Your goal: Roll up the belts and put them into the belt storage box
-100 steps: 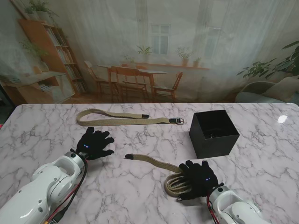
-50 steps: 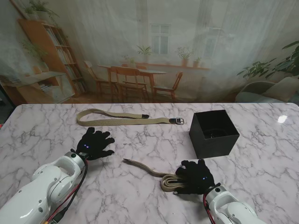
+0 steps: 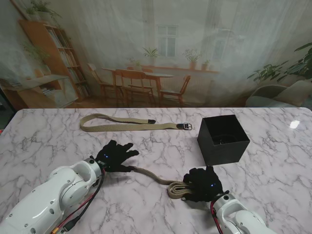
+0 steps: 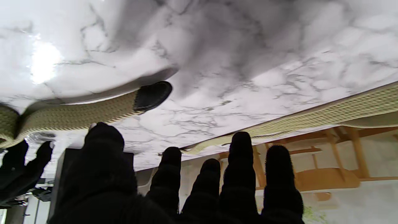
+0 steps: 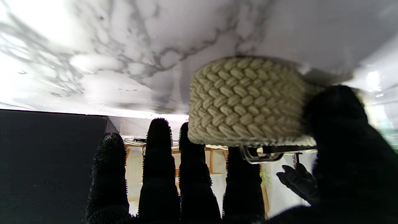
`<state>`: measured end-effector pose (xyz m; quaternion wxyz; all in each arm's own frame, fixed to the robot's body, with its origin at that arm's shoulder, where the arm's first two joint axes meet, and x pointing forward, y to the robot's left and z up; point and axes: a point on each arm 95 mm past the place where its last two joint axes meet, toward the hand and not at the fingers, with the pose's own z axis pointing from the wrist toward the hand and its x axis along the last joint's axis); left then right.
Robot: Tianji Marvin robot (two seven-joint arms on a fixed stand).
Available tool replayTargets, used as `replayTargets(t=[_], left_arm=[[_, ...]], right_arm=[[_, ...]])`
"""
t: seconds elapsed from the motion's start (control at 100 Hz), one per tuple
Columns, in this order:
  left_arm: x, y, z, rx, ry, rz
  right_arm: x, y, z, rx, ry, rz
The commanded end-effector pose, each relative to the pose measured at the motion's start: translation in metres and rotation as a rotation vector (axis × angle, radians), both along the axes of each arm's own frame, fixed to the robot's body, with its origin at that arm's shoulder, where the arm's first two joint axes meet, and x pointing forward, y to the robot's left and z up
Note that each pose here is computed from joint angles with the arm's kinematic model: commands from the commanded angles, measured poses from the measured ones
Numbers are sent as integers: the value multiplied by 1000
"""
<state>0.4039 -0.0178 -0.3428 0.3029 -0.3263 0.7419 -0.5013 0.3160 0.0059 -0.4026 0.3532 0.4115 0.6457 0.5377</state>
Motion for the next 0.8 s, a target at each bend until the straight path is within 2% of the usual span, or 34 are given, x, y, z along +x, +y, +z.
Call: replayTargets(t=[0.0,0.29,0.5,0.79], left_arm=[[5,-9,-1,0,24,-15],[17,-28,-11,27,101,-21],[17,-27,-17,97,116,-37],[9,-25,-19,131,117,-68]], right_arm=[[2,2,1,-1,0,7],[4,4,3,-7,5,12],[6,6,1,3,12,7],[8,9,2,5,16,2]])
